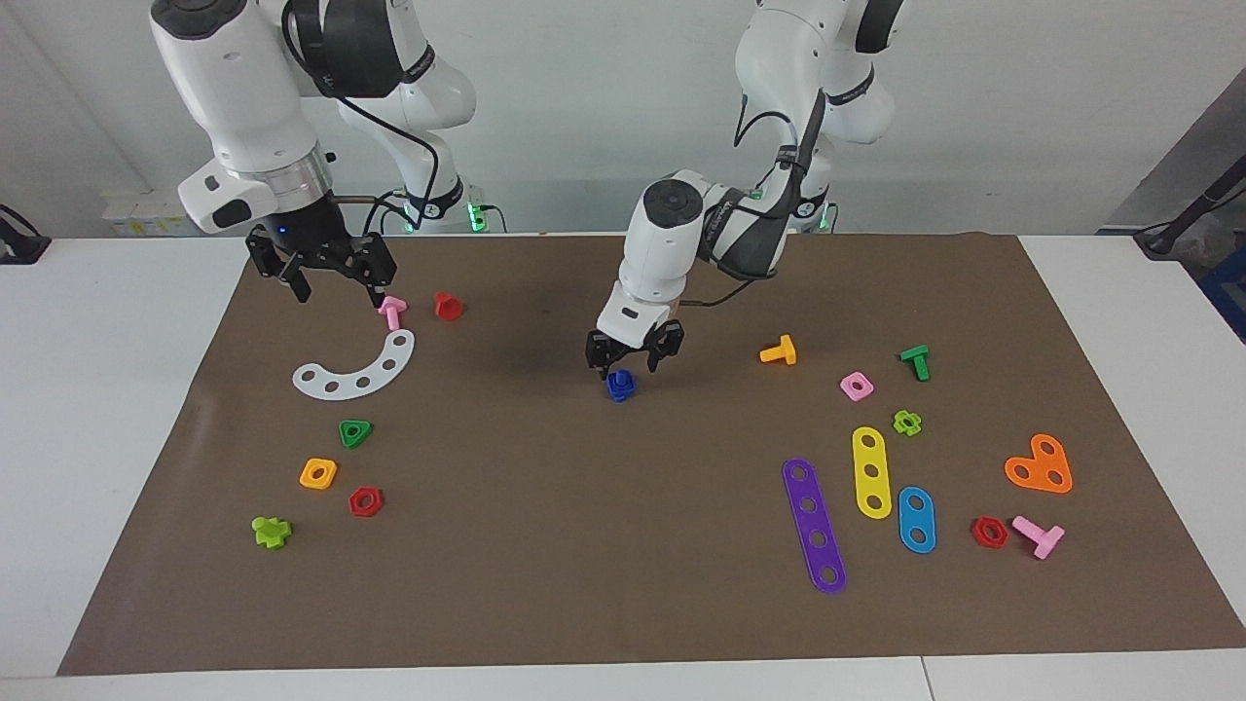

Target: Unscrew and place screws in storage area

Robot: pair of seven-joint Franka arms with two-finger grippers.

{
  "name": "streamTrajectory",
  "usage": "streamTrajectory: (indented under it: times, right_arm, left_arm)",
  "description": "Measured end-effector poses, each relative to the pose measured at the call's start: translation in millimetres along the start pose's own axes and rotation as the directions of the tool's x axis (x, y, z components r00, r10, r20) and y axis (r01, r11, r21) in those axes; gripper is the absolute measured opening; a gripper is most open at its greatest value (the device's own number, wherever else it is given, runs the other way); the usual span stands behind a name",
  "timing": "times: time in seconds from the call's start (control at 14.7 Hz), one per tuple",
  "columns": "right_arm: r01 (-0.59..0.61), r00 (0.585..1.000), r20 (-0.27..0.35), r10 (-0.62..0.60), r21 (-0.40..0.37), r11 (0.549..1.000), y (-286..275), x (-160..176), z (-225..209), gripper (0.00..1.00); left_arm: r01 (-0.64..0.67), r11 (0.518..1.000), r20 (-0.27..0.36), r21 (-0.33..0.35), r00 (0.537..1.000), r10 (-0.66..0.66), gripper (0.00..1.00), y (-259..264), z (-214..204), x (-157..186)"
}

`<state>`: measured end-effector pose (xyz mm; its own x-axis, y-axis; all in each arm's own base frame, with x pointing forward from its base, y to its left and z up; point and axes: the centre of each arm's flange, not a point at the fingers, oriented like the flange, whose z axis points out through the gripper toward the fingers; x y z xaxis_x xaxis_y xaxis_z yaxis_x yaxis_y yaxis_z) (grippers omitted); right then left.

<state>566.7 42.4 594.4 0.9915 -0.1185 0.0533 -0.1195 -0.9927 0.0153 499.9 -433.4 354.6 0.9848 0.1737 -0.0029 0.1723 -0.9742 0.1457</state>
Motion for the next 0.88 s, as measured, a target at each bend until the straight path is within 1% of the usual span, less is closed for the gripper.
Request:
streamTrajectory:
  times: [0.07,0.14,0.27,0.34,0.41,0.48,0.68,0.88]
  right_arm:
    - [0.000,1.000,0.000,0.000,0.000,1.000,0.0,-0.1,-0.2,1.00]
    - [0.000,1.000,-0.001,0.000,0.000,1.000,0.0,-0.1,-0.4,1.00]
    - [0.000,1.000,-0.001,0.000,0.000,1.000,0.0,-0.2,-0.5,1.00]
    - [0.000,1.000,-0.001,0.000,0.000,1.000,0.0,-0.2,-0.5,1.00]
    - [0.000,1.000,-0.001,0.000,0.000,1.000,0.0,-0.2,-0.5,1.00]
    - [0.000,1.000,-0.001,0.000,0.000,1.000,0.0,-0.2,-0.5,1.00]
    - [0.000,1.000,-0.001,0.000,0.000,1.000,0.0,-0.2,-0.5,1.00]
    - [0.000,1.000,-0.001,0.000,0.000,1.000,0.0,-0.2,-0.5,1.00]
  left_arm:
    - [-0.001,1.000,0.003,0.008,1.000,0.000,0.85,-0.6,10.6,0.9]
    - [-0.004,1.000,0.004,0.015,1.000,0.004,0.82,-1.1,18.7,1.4]
    - [-0.021,0.999,0.002,0.041,1.000,0.021,0.81,-3.0,30.0,0.4]
    - [-0.030,0.998,0.003,0.049,1.000,0.029,0.78,-3.1,33.2,-2.0]
    - [-0.038,0.998,0.006,0.053,0.999,0.037,0.78,-1.5,35.6,-6.4]
    - [-0.046,0.997,0.008,0.056,0.999,0.046,0.75,0.8,37.3,-10.9]
    - [-0.069,0.996,0.017,0.063,0.998,0.068,0.72,7.3,42.6,-24.6]
    - [-0.079,0.994,0.024,0.071,0.997,0.077,0.70,8.5,46.9,-31.2]
